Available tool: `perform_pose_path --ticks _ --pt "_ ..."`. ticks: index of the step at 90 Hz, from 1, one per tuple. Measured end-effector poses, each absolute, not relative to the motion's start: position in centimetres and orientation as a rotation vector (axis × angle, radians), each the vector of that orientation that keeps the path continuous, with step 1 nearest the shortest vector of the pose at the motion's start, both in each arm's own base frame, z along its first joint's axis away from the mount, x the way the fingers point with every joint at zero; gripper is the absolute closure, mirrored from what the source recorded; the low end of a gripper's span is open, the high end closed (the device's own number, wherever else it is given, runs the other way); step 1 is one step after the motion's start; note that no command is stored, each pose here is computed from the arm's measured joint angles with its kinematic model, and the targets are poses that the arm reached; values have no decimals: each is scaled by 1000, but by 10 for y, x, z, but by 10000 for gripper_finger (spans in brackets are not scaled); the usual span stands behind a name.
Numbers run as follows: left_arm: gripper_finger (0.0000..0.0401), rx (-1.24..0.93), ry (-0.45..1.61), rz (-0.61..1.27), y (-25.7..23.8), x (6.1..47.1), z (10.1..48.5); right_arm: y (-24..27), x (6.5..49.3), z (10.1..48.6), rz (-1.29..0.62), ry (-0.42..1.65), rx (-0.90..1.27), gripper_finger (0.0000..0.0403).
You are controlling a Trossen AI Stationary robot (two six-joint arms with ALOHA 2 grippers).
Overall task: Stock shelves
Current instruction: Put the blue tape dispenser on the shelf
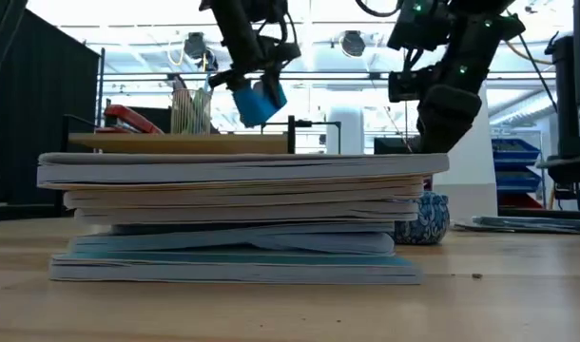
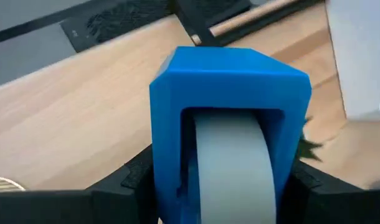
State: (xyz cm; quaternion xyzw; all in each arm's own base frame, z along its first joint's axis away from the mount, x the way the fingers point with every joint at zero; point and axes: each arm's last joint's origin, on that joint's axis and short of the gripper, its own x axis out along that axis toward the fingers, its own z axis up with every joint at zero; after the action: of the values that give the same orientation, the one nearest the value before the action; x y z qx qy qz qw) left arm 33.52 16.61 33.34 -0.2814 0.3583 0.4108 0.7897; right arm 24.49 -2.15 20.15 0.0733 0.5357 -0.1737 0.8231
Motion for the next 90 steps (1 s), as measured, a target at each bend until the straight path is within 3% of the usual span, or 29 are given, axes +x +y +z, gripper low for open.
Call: perform_pose_path --ticks 90 --pt "217 -763 750 985 183 344 311 -20 242 200 -438 1148 359 40"
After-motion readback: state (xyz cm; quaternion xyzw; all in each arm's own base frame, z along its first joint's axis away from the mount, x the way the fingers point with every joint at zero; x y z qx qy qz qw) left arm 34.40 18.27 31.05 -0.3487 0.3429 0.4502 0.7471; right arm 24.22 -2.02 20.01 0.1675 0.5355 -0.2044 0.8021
